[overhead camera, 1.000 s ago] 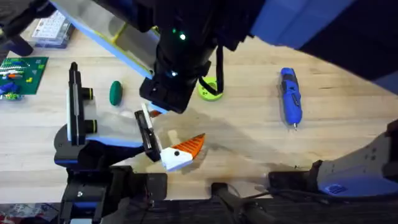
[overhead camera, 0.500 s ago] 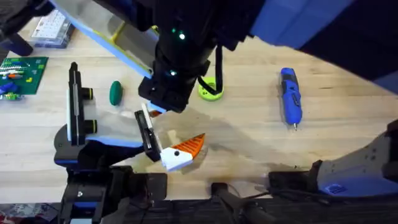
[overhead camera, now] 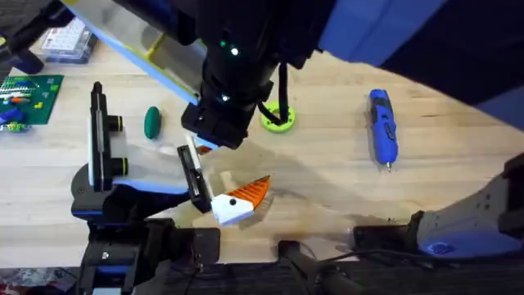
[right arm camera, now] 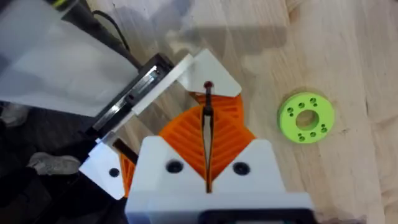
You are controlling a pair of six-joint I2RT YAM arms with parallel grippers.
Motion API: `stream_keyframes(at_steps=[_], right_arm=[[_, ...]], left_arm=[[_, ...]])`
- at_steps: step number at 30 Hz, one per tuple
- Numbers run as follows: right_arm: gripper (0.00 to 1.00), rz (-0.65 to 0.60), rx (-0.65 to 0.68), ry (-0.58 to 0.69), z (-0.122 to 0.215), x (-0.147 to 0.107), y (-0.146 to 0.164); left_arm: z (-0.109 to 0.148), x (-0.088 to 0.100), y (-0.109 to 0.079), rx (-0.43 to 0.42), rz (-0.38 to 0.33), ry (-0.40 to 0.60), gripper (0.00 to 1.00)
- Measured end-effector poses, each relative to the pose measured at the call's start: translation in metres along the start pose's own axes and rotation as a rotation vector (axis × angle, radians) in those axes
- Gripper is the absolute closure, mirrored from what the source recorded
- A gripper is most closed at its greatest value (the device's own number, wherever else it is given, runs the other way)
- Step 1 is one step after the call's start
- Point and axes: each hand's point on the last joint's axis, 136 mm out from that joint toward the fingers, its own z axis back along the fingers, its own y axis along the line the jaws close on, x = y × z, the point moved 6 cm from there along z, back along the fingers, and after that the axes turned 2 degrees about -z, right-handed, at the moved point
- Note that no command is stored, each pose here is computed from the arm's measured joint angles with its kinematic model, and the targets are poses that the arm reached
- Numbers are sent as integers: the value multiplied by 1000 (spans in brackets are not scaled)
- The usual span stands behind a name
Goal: Pick up the gripper from the table and insert it into the empty holder that is missing its gripper. Then pick up a screw, insert it into the mounting hole, and use the screwdriver to tighten it. Finally, clean up the table by picking up the vegetable and placing it into the bucket.
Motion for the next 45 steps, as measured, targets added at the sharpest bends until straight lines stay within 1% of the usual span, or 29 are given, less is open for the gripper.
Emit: stream_keyframes(at_steps=[12, 18, 21, 38, 45], right_arm=[[989, 0, 0, 3, -1, 0, 0], [989, -4, 3, 47, -18, 1, -2], [989, -4, 4, 56, -21, 1, -2], [989, -1, 1, 9, -22, 10, -2], [989, -3, 2, 33, -27, 8, -3]], left_arm=[[0, 0, 0, 0, 0, 0, 11], [0, 0, 0, 1, 5, 0, 11], [0, 0, 0, 1, 8, 0, 11], [0, 0, 0, 1, 8, 0, 11], [0, 0, 0, 1, 8, 0, 11]])
